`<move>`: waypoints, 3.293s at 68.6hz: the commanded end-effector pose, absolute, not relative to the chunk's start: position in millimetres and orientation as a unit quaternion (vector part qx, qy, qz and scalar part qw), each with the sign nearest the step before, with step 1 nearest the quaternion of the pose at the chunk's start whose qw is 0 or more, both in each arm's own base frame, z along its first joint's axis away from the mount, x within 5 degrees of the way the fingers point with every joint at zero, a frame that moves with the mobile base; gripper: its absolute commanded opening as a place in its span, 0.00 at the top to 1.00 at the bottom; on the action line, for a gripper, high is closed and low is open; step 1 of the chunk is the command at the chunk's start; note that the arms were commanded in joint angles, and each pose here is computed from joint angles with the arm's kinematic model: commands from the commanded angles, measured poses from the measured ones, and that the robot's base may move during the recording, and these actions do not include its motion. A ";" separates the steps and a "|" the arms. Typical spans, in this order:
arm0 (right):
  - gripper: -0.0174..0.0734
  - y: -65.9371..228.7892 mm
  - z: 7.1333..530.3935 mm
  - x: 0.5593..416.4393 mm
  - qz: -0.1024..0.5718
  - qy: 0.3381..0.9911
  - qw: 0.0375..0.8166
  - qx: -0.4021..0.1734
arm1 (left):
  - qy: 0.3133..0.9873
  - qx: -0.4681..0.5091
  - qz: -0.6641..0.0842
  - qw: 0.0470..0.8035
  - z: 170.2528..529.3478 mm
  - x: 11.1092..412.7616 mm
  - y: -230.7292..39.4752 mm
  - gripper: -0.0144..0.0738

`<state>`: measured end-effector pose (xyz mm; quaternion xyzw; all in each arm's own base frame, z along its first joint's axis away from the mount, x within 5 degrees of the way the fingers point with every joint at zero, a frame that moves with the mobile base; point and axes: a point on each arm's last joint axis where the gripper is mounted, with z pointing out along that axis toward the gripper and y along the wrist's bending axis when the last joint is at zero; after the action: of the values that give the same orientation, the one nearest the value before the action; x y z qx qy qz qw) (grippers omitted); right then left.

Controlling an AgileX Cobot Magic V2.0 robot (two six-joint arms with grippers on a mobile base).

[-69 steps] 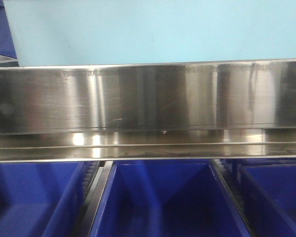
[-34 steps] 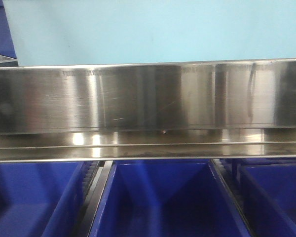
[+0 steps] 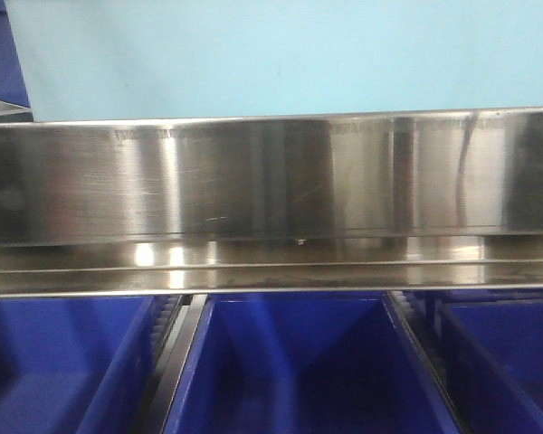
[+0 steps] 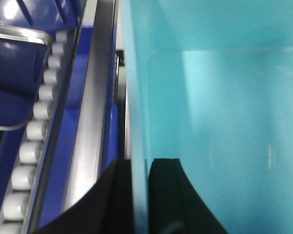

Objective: Move two blue bins to right shelf middle

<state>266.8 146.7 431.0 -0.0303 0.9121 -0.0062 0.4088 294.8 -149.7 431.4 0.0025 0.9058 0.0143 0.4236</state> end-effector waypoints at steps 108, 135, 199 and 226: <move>0.99 148.8 457.9 266.7 0.037 0.912 0.408 -0.012 | 0.923 0.023 -0.063 0.380 459.0 307.3 -140.0 0.96; 0.99 143.3 451.9 278.3 0.043 0.918 0.394 -0.012 | 0.925 0.024 -0.079 0.372 458.0 306.6 -142.9 0.96; 0.99 148.3 435.1 291.4 0.036 0.931 0.363 -0.014 | 0.937 0.029 -0.072 0.341 434.2 325.3 -154.3 0.96; 0.99 151.9 429.4 295.2 0.036 0.935 0.353 -0.021 | 0.936 0.029 -0.062 0.345 434.5 326.1 -152.7 0.93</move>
<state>293.6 144.0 426.3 -0.0025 0.9418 0.0104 0.3360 329.2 -143.5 426.1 0.0151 0.9451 -0.0221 0.3257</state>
